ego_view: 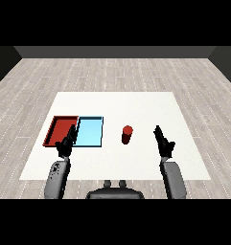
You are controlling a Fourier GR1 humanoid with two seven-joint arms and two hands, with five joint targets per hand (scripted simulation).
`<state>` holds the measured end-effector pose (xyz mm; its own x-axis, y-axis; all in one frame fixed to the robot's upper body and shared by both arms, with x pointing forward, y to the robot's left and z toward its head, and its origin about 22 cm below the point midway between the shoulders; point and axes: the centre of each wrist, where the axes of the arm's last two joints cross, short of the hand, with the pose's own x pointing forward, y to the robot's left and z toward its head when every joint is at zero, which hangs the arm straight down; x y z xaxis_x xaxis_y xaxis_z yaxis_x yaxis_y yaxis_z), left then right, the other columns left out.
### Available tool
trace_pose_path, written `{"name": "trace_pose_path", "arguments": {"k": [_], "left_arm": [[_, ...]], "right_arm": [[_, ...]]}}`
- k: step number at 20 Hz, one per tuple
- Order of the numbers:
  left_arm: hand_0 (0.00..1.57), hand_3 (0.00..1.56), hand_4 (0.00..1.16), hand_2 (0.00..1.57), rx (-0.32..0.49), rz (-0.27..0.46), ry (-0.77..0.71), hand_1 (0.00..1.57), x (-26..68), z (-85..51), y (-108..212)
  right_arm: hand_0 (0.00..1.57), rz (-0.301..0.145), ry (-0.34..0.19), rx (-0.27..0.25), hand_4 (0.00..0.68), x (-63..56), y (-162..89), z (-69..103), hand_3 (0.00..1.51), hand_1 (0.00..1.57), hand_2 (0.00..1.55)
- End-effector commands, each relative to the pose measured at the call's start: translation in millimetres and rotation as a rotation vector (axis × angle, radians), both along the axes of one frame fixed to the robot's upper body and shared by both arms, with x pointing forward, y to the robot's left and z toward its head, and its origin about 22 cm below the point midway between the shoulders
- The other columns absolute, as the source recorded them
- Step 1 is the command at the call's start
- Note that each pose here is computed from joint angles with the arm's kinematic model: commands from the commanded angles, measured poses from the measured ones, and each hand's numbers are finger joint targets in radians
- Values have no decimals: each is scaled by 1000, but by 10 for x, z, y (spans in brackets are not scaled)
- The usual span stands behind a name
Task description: Pick the red can and put it in the red box
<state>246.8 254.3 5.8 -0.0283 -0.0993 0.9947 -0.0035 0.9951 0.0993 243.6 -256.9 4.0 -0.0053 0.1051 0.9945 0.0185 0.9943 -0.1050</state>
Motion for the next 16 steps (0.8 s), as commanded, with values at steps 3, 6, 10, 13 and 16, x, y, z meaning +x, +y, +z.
{"name": "trace_pose_path", "arguments": {"k": [3,6,10,13,16], "left_arm": [[0,0,0,0,2,-1,46,0,18,10,-31],[0,0,0,0,22,4,48,0,5,107,-107],[0,0,0,0,-105,-33,-407,0,56,149,-209],[0,0,0,0,-99,-41,-416,0,74,94,43],[0,0,0,0,-100,-51,-415,0,20,7,-4]], "right_arm": [[0,-1,20,11,0,137,-179,-19,0,0,0],[0,-3,17,30,0,321,-154,35,0,0,0],[0,48,-310,92,0,198,-357,183,0,0,0],[0,68,-342,99,0,207,-298,-64,0,0,0],[0,77,-321,68,0,253,-208,-13,0,0,0]]}}
